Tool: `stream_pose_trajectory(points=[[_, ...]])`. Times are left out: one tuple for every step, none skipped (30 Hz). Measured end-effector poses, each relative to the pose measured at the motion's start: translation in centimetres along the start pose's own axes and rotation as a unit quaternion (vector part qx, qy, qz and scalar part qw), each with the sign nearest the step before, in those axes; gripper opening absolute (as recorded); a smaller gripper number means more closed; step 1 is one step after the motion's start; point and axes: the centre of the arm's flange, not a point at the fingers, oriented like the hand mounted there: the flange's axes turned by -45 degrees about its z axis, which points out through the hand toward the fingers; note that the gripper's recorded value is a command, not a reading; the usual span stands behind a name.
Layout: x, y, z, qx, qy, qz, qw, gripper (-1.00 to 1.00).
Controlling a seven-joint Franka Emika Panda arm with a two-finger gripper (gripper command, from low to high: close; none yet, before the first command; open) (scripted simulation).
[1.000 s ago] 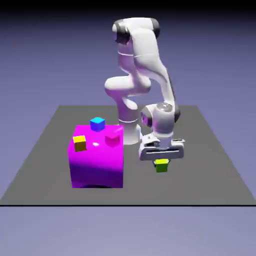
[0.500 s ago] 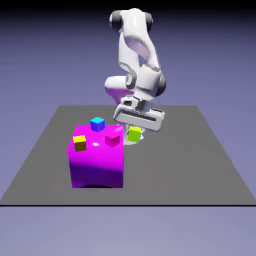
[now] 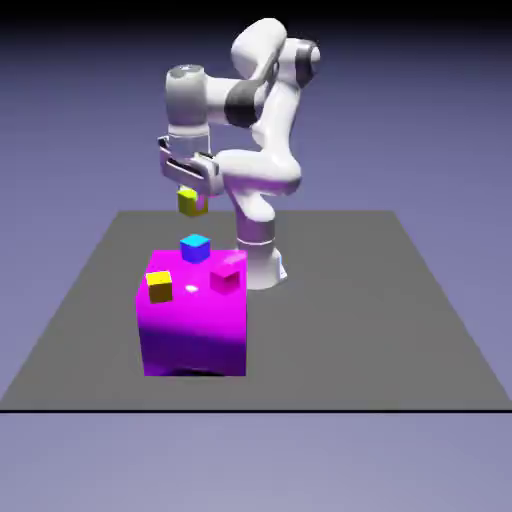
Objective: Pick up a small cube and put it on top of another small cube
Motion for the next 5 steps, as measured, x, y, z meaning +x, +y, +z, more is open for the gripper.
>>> stream_pose_trajectory(points=[[-0.1,0.0,1.4,0.0,0.0,0.0,1.0,-1.0],[-0.2,0.1,2.7,0.0,0.0,0.0,1.0,1.0],[-0.2,0.1,2.7,-0.001,0.0,0.0,1.0,1.0],[-0.2,0.1,2.7,-0.001,0.0,0.0,1.0,1.0],[-0.1,0.0,1.3,-0.001,0.0,0.0,1.0,1.0]])
